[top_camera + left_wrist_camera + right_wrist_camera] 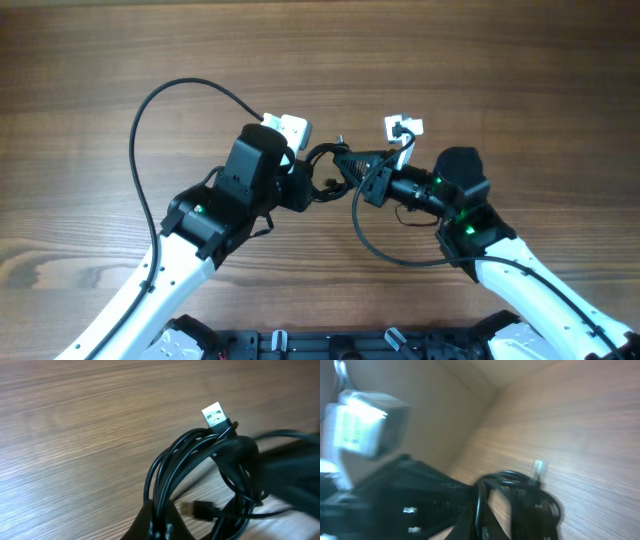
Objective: Untangle cables
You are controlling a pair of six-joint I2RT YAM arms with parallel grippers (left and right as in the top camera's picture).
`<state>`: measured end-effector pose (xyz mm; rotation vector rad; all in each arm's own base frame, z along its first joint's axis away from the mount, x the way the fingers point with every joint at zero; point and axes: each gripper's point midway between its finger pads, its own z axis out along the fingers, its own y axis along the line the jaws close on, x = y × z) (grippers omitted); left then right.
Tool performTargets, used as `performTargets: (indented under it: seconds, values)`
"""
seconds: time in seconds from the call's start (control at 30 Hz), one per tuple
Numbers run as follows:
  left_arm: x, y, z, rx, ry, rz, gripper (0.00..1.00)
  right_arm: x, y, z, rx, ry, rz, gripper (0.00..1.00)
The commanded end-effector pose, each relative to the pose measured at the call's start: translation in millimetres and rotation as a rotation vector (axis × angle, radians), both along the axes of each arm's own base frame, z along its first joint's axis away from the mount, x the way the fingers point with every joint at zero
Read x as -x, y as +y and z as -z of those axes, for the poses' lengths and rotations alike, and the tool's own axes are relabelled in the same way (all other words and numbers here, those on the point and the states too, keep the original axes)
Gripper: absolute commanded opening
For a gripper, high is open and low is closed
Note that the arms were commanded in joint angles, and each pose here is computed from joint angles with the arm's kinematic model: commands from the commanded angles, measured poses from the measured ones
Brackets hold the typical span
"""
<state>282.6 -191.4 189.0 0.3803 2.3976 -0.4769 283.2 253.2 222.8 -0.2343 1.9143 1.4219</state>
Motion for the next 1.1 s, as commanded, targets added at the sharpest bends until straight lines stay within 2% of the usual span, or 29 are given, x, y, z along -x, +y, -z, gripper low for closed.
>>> performTargets:
  seconds: [0.0,0.07,0.2,0.3,0.37,0.5,0.63,0.7,0.9,1.07]
  values:
    - [-10.8,27.8,2.1,-0.141,-0.059,-0.092,0.04,-2.3,-13.7,-46.4,-0.16,-0.03,-0.036,0.05]
    - [-7.9,25.8,3.8,-0.169,-0.066,-0.035,0.04,-13.7,-35.2,-67.6,-0.28,0.04,0.006,0.05]
    - [-0.6,14.8,4.8,-0.124,-0.037,0.021,0.04,-19.8,-41.4,-69.0,-0.308,0.075,0.04,0.05]
    - [-2.0,13.8,3.3,-0.118,-0.044,0.02,0.04,-10.6,-34.6,-64.7,-0.267,0.042,-0.017,0.05]
    - [-2.9,4.5,-2.2,-0.073,-0.057,0.047,0.04,-4.1,-24.2,-48.2,-0.236,0.121,-0.044,0.05]
    - [-0.6,-9.0,-8.9,-0.009,-0.062,0.098,0.04,4.4,0.0,-37.8,-0.211,0.141,-0.054,0.05]
    - [0.2,-10.5,-9.3,-0.001,-0.058,0.102,0.04,1.5,9.7,11.2,-0.119,0.32,0.023,0.04]
    - [-2.2,-11.9,-12.2,0.009,-0.071,0.099,0.04,3.0,12.1,21.2,-0.101,0.354,0.02,0.05]
    - [-11.1,-18.3,-24.9,0.06,-0.117,0.083,0.04,8.4,15.5,29.6,-0.083,0.395,0.012,0.05]
    - [8.9,-24.3,-12.7,0.047,-0.051,0.192,0.04,-5.9,8.8,26.6,-0.106,0.386,0.097,0.05]
